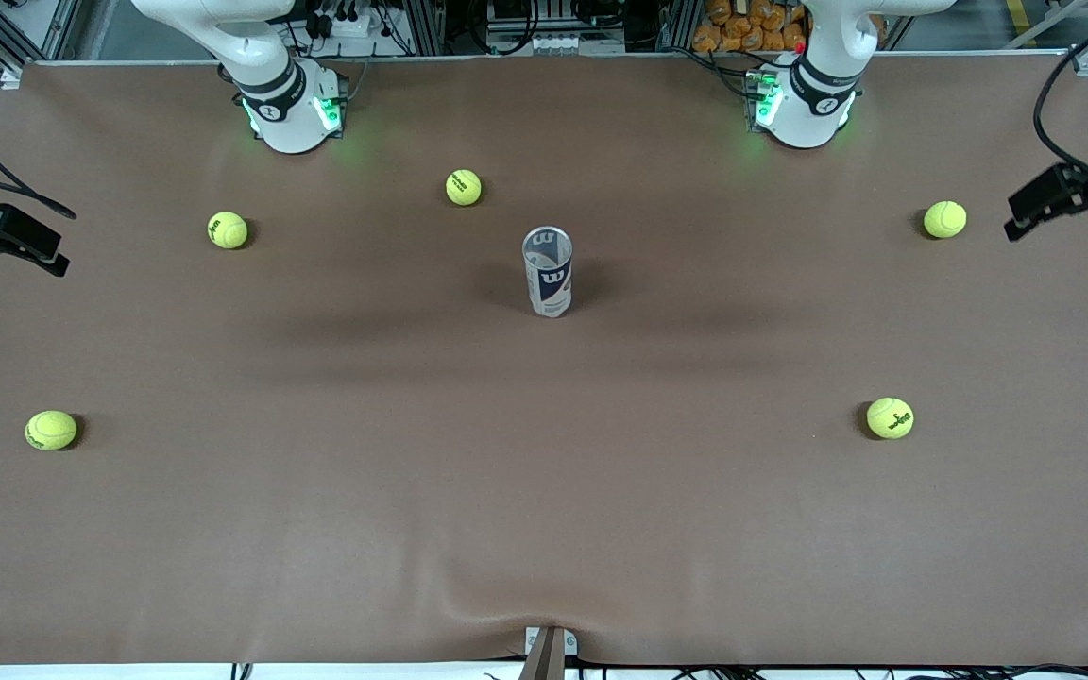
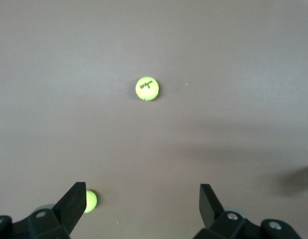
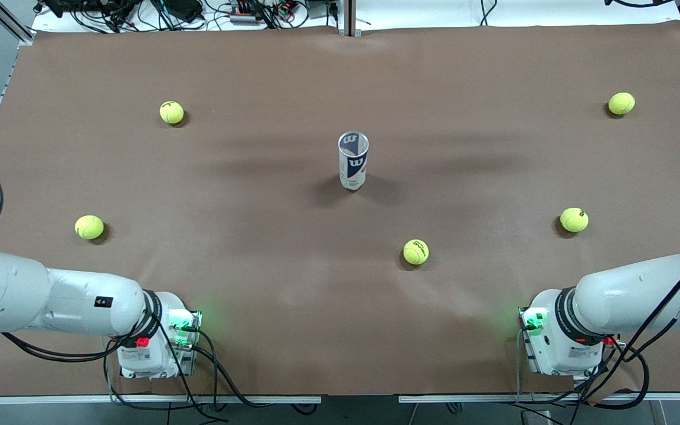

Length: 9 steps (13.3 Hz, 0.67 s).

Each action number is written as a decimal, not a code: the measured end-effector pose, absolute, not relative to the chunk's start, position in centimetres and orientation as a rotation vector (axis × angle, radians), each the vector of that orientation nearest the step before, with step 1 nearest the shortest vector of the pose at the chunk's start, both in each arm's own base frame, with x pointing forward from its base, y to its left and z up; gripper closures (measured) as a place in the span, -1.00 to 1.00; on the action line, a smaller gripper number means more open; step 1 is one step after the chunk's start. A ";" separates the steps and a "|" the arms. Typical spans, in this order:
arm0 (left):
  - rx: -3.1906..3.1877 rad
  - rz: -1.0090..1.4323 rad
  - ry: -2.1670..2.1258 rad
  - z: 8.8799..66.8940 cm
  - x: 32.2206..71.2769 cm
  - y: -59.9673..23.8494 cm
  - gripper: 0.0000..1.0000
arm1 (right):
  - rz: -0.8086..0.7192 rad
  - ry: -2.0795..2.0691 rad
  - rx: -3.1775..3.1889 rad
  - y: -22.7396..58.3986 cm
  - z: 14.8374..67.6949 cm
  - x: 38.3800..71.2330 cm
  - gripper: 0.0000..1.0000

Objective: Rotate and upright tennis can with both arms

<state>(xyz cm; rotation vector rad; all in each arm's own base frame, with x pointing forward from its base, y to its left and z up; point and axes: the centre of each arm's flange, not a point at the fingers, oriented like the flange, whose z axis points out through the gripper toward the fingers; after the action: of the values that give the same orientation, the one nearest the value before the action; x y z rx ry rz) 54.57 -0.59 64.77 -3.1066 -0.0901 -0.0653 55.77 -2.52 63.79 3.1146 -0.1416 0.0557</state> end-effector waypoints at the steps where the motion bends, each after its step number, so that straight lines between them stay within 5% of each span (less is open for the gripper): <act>1: -3.105 -0.070 -0.085 64.8 55.1 -0.6 -1.00 | 0.055 -0.142 3.115 -2.5 63.8 55.8 -1.00; 9: -3.103 -0.042 -0.083 65.0 55.2 -0.6 -1.00 | 0.015 -0.139 3.115 -2.4 63.6 55.5 -1.00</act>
<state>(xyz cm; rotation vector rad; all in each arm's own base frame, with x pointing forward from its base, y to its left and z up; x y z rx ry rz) 55.18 -0.64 65.03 -3.1034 -0.0832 -0.0417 55.48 -2.43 63.60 3.1151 -0.1394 0.0152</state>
